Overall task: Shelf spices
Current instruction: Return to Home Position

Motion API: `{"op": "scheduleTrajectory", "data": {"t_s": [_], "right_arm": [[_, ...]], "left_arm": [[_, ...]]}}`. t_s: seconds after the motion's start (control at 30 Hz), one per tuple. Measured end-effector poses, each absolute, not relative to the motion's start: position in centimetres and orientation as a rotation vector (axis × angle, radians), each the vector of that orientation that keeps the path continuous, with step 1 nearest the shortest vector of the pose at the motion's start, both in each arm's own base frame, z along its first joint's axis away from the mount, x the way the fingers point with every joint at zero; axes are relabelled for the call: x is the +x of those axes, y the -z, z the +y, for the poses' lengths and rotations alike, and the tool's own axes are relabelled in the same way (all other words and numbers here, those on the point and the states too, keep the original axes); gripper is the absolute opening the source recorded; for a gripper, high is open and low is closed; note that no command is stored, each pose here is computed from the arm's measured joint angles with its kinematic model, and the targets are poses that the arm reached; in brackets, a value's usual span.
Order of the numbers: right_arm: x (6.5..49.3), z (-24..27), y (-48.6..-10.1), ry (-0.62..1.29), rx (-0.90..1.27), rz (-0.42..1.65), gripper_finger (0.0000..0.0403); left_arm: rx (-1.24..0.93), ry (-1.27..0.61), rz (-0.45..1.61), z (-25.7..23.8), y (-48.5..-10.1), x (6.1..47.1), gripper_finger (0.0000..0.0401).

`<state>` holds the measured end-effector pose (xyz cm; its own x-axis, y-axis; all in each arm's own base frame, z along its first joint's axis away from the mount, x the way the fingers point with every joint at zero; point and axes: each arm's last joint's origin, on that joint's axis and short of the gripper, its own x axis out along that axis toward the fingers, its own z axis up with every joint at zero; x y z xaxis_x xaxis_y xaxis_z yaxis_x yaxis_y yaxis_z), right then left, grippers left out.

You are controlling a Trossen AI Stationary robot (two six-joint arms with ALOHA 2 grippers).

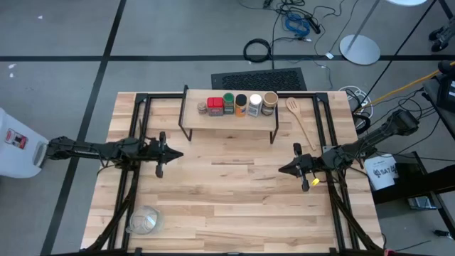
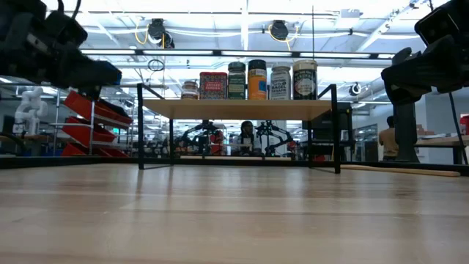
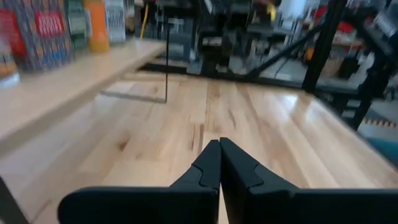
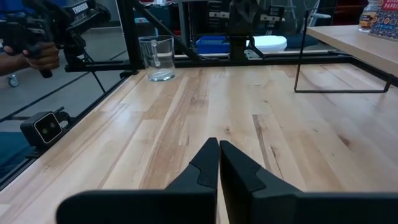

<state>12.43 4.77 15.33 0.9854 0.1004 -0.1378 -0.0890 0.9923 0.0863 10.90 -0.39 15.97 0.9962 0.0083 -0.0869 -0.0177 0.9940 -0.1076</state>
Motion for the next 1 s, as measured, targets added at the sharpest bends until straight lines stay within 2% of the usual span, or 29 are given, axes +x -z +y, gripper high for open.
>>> {"op": "scheduleTrajectory", "data": {"t_s": [0.6,0.93,1.0], "right_arm": [[11.9,4.7,-15.6,-0.148,0.077,0.132,0.0],[10.2,3.9,-15.4,-0.136,0.097,0.167,0.0],[10.0,3.8,-15.9,-0.146,0.098,0.121,0.0]], "left_arm": [[-0.054,0.033,-0.026,-0.4,-16.8,9.7,0.0006],[-0.043,0.034,-0.021,-0.5,-16.8,9.7,0.0006],[-0.044,0.033,-0.021,-0.4,-16.8,9.7,0.0005]]}}
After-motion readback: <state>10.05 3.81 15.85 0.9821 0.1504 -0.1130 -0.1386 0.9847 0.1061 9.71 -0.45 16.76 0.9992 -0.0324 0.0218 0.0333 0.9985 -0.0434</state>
